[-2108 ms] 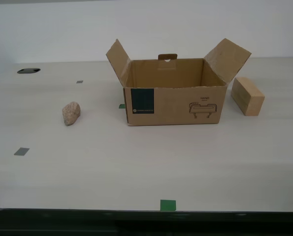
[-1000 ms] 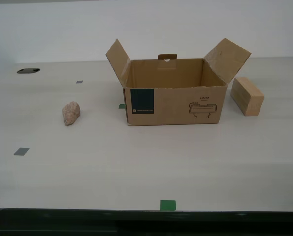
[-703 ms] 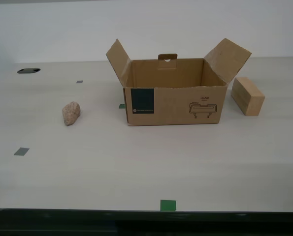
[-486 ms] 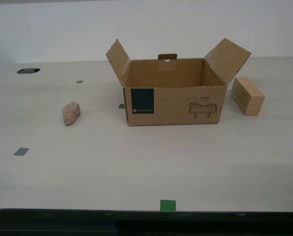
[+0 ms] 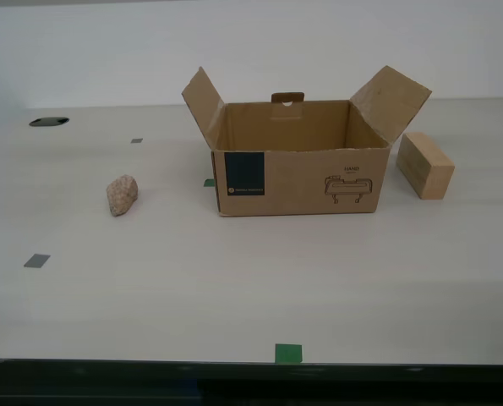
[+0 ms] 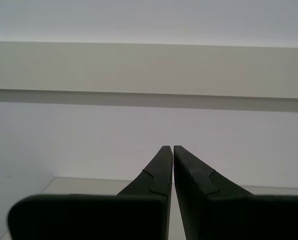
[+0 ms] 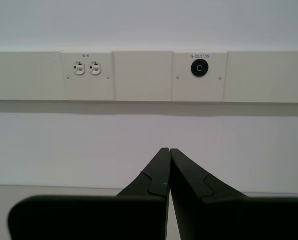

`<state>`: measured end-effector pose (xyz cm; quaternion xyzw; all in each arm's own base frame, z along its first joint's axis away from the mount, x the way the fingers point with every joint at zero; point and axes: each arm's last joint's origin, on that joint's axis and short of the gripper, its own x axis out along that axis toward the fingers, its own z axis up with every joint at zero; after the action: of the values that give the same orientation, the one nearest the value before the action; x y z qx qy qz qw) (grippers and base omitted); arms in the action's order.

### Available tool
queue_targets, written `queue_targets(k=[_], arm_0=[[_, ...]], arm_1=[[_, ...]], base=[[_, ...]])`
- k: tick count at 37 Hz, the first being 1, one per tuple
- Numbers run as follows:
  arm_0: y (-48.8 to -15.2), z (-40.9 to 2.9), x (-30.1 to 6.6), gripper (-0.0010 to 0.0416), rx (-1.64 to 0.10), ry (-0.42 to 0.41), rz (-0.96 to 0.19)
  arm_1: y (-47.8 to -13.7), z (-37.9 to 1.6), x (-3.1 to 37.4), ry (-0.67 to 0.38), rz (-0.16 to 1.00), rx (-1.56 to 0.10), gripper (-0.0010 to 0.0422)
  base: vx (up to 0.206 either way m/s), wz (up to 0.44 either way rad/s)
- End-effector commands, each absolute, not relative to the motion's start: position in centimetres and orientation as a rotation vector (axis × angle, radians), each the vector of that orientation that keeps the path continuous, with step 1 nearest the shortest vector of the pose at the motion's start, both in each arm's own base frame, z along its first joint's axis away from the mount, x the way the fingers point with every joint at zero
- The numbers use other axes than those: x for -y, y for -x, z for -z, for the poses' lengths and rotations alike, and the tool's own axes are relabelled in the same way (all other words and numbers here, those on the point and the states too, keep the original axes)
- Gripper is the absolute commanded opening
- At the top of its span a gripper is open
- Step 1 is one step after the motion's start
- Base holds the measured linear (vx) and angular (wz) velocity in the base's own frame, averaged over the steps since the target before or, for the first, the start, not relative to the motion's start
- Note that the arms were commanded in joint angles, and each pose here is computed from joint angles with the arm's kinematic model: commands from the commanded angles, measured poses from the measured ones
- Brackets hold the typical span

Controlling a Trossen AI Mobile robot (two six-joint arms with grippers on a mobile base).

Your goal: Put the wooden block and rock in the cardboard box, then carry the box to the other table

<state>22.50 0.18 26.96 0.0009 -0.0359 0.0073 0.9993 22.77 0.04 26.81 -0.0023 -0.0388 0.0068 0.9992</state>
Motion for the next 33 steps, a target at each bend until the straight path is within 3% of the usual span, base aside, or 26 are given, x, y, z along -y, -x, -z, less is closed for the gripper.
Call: queue_targets(k=[1, 33], arm_0=[[-22.5, -27.04, -0.17, 0.0, 0.078, -0.002, -0.013], [-22.5, -27.04, -0.17, 0.0, 0.077, -0.002, -0.013]], arm_1=[[-22.76, -26.88, -0.04, 0.003, -0.014, 0.084, 0.0], [-22.76, -26.88, -0.04, 0.003, -0.014, 0.084, 0.0]], base=[[0.0, 0.0], [0.0, 0.0]])
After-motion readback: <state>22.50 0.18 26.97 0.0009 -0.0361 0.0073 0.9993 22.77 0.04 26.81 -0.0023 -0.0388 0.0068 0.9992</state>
